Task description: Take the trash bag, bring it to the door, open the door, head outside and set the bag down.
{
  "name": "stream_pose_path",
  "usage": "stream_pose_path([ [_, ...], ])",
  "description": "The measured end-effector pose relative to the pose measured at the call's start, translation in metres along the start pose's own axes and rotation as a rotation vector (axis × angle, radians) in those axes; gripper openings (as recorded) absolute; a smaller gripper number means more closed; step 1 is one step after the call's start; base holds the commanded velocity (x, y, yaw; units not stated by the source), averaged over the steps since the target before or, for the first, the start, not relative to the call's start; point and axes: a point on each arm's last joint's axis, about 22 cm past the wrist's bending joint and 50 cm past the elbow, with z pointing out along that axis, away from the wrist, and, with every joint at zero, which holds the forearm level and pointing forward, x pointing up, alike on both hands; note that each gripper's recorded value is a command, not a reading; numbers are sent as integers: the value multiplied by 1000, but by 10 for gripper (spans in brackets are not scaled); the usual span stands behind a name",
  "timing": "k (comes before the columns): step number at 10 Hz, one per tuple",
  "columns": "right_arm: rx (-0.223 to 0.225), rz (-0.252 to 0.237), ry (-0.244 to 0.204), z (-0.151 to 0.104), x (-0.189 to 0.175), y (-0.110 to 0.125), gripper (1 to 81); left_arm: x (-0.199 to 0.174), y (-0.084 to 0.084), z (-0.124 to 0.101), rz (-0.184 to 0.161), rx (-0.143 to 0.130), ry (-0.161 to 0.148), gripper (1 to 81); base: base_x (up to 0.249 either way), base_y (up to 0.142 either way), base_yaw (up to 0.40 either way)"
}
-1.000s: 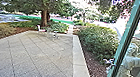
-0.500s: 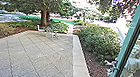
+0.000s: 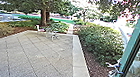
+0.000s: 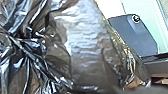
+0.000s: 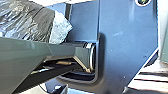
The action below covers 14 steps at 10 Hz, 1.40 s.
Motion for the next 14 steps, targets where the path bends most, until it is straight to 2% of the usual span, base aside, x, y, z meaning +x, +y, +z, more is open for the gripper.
stream_pose_path([
  [1, -1, -2, -7, 0, -2, 1, 811, 7, -2, 0, 2, 3, 8, 10, 125, 76, 0],
  [2, -10, -4, 2, -2, 5, 8, 811, 9, 4, 2, 1, -4, 14, 10, 125, 77, 0],
  [3, -3, -5, 6, -1, 7, 2, 811, 4, 9, 2, -1, -13, 6, 10, 125, 76, 0],
  [4, 1, -7, 8, 0, 11, -1, 811, 8, 6, 2, 0, -10, 7, 10, 125, 74, 0],
  [5, 1, -6, 10, 0, 13, -1, 811, 16, -6, 1, 4, 5, 16, 10, 126, 73, 0],
  [6, -2, -5, 5, -1, 9, 2, 811, 16, -6, 1, 4, 7, 18, 10, 127, 68, 0],
  [8, 0, -6, 1, 0, 8, -1, 811, 5, 3, 1, -1, -5, 3, 10, 132, 0, 0],
  [10, 1, -3, 13, 0, 16, -1, 811, 12, -5, 0, 3, 6, 11, 10, 132, 0, 0],
  [14, 0, -6, 11, 0, 14, 1, 811, 15, -2, 1, 3, 1, 15, 10, 133, 0, 0],
])
